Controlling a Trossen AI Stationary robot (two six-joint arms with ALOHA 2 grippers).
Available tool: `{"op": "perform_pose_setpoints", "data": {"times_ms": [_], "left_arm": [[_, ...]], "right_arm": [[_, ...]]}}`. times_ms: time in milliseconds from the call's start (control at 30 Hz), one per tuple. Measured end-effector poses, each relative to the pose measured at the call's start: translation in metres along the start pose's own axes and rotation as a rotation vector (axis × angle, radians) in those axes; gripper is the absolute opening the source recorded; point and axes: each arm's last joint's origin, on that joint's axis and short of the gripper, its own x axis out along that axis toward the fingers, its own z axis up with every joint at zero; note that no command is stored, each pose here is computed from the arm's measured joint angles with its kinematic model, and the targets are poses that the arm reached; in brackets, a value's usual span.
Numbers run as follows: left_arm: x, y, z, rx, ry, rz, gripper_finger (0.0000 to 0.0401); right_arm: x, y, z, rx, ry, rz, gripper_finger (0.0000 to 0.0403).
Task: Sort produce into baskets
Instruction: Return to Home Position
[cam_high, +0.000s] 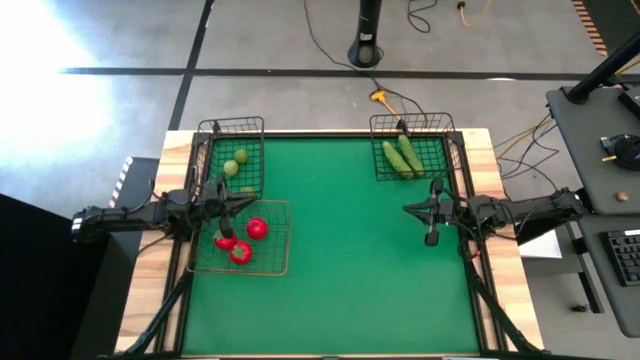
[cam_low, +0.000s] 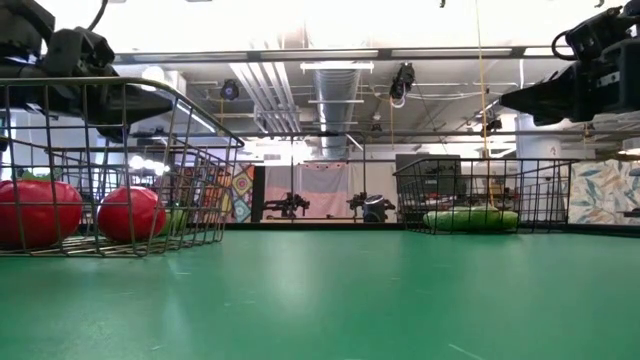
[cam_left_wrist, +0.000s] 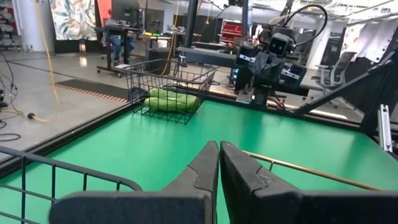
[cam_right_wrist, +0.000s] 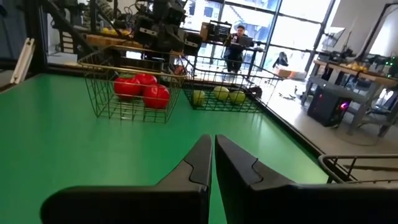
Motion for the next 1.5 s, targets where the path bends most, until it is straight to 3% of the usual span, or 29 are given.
{"op": "perform_pose_setpoints", "data": {"times_ms": [1500], "left_arm": [[0.0014, -0.0002, -0.0011, 0.004, 0.02, 0.001, 0.0]], "right_arm": [[0.0, 0.0, -0.0002, 0.002, 0.002, 0.0, 0.0013]]}}
